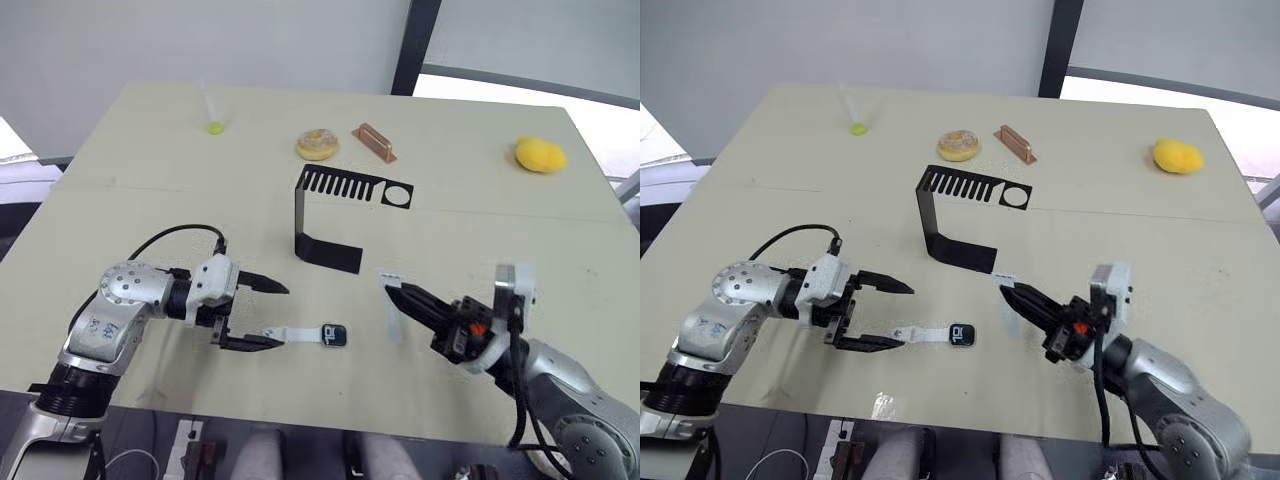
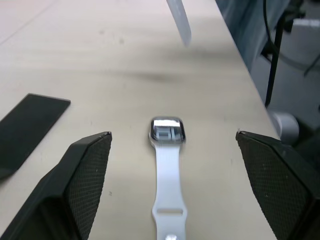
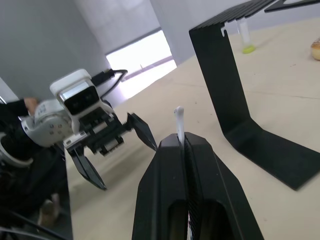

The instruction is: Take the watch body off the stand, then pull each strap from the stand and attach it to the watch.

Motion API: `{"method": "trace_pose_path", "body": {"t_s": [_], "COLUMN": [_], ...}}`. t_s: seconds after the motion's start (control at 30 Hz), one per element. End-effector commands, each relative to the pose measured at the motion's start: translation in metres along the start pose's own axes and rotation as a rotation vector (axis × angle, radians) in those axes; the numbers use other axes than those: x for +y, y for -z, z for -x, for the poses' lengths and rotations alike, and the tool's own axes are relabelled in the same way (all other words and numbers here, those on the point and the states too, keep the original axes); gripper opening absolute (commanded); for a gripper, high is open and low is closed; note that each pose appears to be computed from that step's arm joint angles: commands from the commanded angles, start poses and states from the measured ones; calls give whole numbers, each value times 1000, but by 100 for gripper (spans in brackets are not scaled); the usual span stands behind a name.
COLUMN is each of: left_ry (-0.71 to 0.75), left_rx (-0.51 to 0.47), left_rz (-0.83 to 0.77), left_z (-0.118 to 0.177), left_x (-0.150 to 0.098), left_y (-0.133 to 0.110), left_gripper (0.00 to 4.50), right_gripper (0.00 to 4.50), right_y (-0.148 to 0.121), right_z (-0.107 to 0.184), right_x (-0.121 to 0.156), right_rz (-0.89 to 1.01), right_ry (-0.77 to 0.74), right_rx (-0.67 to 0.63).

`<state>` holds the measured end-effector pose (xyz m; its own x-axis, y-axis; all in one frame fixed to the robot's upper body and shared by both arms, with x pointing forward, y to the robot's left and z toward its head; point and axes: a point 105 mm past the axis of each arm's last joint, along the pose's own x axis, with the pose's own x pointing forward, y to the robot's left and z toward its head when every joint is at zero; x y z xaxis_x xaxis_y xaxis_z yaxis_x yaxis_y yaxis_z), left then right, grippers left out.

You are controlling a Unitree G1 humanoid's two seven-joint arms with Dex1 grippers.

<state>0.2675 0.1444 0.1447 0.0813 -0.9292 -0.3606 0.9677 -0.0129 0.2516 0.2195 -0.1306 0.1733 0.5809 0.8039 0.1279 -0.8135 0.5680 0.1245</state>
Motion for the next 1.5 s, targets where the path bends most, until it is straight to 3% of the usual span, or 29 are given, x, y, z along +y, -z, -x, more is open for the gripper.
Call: {"method": "trace_pose_path", "body": {"t_s": [0.03, 0.17, 0.3, 0.53, 0.7, 0.8, 0.97, 1.27, 1.5], "left_ry": [-101, -126, -114, -49, -25, -50, -33, -23, -16], "left_rx": [60, 75, 34, 37, 140, 111, 183, 200, 210], "left_rz": [-20, 20, 19, -15, -34, -30, -51, -89, 21], "left_z": [26, 38, 25, -33, -67, -78, -86, -100, -97], "left_x": [4, -4, -8, -4, -3, -1, 1, -7, -17], "left_y": [11, 17, 8, -7, 13, 12, 25, 30, 41], "left_gripper": [440, 440, 440, 440, 440, 440, 440, 440, 440], "right_gripper": [0, 0, 0, 0, 0, 0, 0, 0, 0], "right_y": [-11, 0, 1, 8, 11, 11, 12, 16, 17], "right_z": [36, 71, 82, 67, 56, 54, 50, 48, 44], "right_x": [-18, -27, -29, -19, -17, -16, -17, -16, -16], "right_rz": [179, 253, 264, 259, 251, 244, 243, 247, 240], "right_ry": [91, 142, 178, 129, 99, 84, 75, 72, 59], "right_rx": [30, 141, 143, 114, 98, 97, 103, 105, 101]}}
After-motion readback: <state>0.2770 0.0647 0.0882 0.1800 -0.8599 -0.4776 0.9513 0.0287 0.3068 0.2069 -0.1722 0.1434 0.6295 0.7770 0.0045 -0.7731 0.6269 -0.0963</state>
